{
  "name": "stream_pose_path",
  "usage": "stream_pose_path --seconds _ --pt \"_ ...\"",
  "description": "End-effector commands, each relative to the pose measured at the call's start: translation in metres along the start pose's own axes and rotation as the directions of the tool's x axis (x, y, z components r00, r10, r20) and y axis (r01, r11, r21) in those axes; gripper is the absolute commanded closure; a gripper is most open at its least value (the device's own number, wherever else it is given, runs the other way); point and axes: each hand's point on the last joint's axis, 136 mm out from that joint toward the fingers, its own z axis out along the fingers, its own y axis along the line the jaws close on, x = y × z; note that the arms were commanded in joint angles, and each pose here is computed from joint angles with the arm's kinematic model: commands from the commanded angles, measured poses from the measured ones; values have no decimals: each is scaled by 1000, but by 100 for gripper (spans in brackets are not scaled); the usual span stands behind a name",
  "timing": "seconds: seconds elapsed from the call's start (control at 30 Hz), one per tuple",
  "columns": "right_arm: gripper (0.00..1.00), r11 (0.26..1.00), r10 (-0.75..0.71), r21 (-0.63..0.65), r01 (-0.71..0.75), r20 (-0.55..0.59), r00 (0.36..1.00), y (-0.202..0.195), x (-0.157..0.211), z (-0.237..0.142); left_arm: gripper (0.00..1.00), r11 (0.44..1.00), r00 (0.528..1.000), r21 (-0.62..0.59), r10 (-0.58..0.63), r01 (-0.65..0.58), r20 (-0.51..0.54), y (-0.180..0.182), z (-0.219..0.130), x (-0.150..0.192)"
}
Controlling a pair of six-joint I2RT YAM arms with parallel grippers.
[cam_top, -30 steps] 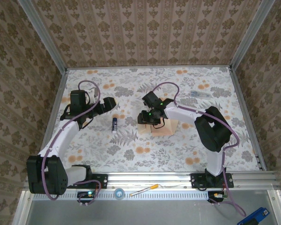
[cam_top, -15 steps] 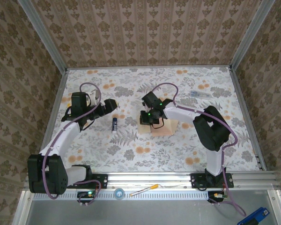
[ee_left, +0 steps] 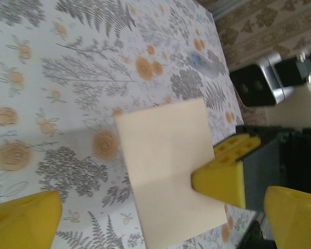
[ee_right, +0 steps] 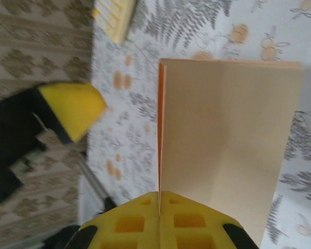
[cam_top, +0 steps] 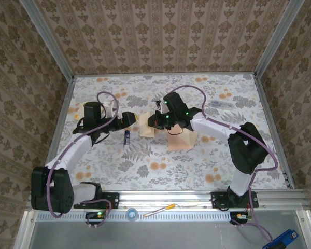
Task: Place the letter into the envelope and seal it
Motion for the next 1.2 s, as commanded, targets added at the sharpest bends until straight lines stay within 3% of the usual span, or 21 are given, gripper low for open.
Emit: stream_pose_path --seconds 0.0,0.33,0.53,0.8,1.17 --pt "100 984 75 -159 -75 -4 997 29 -5 -8 1 998 999 48 37 -35 -26 -10 9 4" --pt "100 957 131 -260 -129 -7 991 43 -14 -14 14 995 1000 100 6 -3 -28 -17 28 2" --pt "100 956 135 -261 -132 -5 991 40 -13 -16 31 991 1000 132 -2 3 -10 -23 29 -3" --pt "100 957 144 -256 -138 7 990 33 -14 -19 63 984 1000 179 -12 11 8 -33 28 -10" --pt "100 955 144 -264 -133 21 989 32 -17 -26 94 979 1000 201 -24 20 16 -39 27 -16"
